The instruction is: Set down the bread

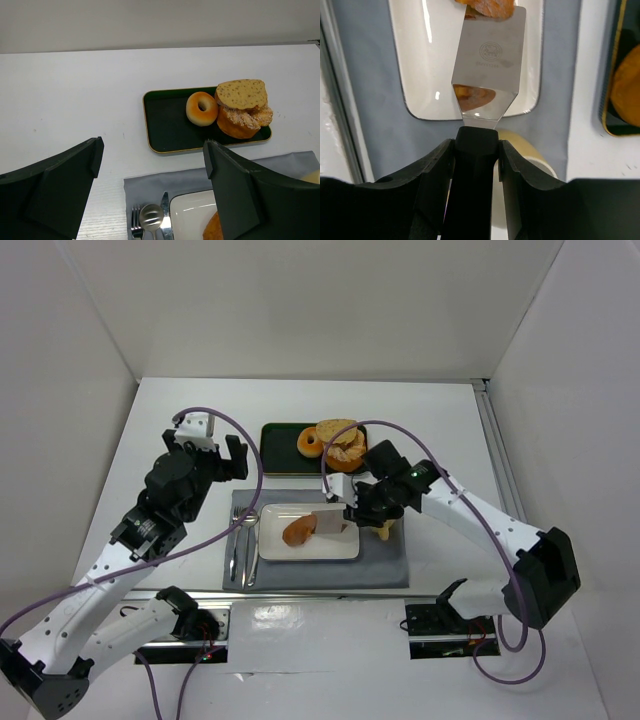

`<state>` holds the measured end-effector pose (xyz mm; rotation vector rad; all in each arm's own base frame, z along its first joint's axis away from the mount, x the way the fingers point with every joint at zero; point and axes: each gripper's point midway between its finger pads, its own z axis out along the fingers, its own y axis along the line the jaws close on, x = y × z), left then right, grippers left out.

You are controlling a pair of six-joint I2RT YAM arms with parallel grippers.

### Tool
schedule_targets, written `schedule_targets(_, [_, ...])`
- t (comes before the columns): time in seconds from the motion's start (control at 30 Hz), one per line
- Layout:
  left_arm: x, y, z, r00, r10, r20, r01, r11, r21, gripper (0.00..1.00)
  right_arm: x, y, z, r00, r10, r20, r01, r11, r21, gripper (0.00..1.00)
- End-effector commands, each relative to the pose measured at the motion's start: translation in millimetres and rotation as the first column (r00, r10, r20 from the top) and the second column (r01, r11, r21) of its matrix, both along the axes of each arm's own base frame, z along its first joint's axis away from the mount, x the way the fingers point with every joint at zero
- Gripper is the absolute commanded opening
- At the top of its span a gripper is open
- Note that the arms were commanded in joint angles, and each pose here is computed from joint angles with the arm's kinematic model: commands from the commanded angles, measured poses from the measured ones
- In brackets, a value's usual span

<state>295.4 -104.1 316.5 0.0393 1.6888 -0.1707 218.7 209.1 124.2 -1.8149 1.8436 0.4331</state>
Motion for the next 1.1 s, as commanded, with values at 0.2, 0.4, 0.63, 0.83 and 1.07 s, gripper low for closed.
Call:
schedule_targets(0.2, [-2, 1, 19, 0.998, 0.003, 0.063, 0.0, 0.999, -0.043, 1.0, 44, -8, 82, 0.938, -0.127, 0.322, 0.094, 0.989, 0.116, 0.0])
schedule_targets(0.4, [-3, 2, 23, 0.997, 0.003, 0.079, 0.001, 0.999, -0.052, 1.0, 62, -19, 120, 0.876, -0.242, 0.418, 0.156, 0.961, 0.228, 0.0])
schedule_targets(0.63, [-3, 2, 23, 0.997, 0.003, 0.079, 0.001, 0.999, -0.052, 1.0, 124, -88, 169, 0.583, -0.668, 0.463, 0.427, 0.737, 0.524, 0.0])
schedule_targets(0.83, [1, -9, 15, 0.998, -0.035, 0.05, 0.038, 0.998, -0.057, 1.0, 170, -174, 137, 0.303, -0.909, 0.287, 0.658, 0.417, 0.627, 0.0])
schedule_targets(1.07, [3, -17, 9, 0.997, -0.065, 0.032, 0.066, 0.997, -0.05, 1.0, 193, -247, 44, 0.12, -0.986, 0.116, 0.866, 0.161, 0.473, 0.0])
